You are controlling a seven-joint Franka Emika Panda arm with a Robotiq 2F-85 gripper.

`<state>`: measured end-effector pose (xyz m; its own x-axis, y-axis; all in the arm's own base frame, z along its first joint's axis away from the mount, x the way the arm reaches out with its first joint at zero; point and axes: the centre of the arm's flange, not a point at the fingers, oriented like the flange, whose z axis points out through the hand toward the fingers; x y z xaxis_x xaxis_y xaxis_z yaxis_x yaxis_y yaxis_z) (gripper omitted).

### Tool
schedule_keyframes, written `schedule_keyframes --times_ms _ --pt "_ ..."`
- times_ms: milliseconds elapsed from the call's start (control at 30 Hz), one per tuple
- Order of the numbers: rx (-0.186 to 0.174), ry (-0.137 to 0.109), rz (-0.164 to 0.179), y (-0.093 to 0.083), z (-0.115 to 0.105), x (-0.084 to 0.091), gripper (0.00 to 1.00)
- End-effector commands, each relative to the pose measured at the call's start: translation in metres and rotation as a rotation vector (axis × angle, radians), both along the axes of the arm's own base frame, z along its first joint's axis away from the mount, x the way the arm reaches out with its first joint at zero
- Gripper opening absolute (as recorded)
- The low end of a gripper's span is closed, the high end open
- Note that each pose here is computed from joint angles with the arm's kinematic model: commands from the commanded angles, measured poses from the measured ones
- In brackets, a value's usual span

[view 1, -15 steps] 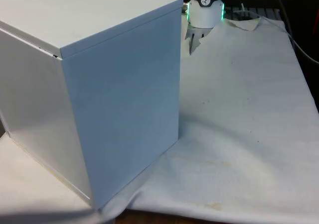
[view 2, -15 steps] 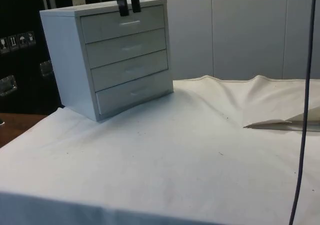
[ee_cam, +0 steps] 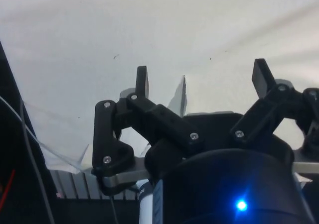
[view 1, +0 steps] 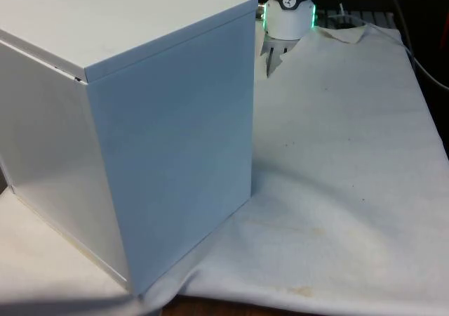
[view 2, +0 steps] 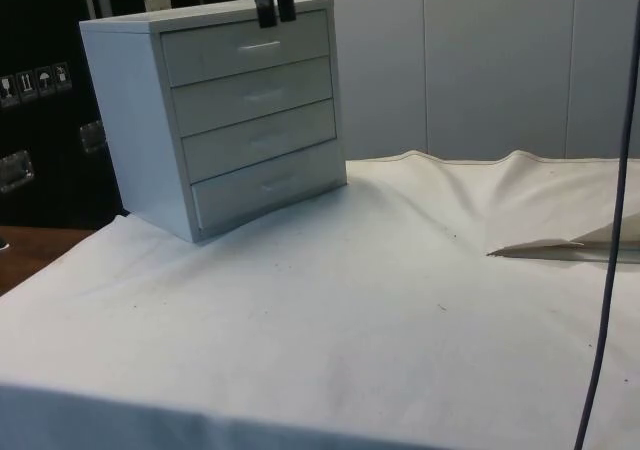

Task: Open the drawer, then close it.

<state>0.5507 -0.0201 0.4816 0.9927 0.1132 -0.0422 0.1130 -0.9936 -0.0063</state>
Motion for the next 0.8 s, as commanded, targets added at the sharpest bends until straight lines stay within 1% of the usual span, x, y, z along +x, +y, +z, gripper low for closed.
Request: schedule_keyframes --times_ms 0,133,167,200,233,433,467,533,633,667,700,733,767 --pt "-0.002 -0.007 0.008 -0.003 0.001 -0.001 1.0" --pt "0.0 -0.006 0.034 -0.007 0.001 -0.003 1.0" --pt "0.002 -0.001 0.025 -0.006 0.0 0.0 1.0" --pt "0.0 -0.006 0.041 -0.008 0.002 -0.003 1.0" --pt "0.001 -0.006 0.054 -0.011 0.002 -0.004 1.0" --pt "0.005 -0.005 0.092 -0.017 0.002 -0.006 1.0" --pt "0.009 0.0 0.086 -0.016 0.001 -0.004 1.0" --pt "0.008 -0.006 0.112 -0.02 0.002 -0.006 1.0" --pt "0.009 -0.007 0.135 -0.022 0.002 -0.006 1.0" --pt "0.01 -0.008 0.141 -0.023 0.002 -0.006 1.0" --pt "0.013 -0.001 0.135 -0.022 0.001 -0.005 1.0" --pt "0.01 -0.009 0.156 -0.025 0.002 -0.006 1.0" --pt "0.01 -0.01 0.163 -0.025 0.002 -0.006 1.0"
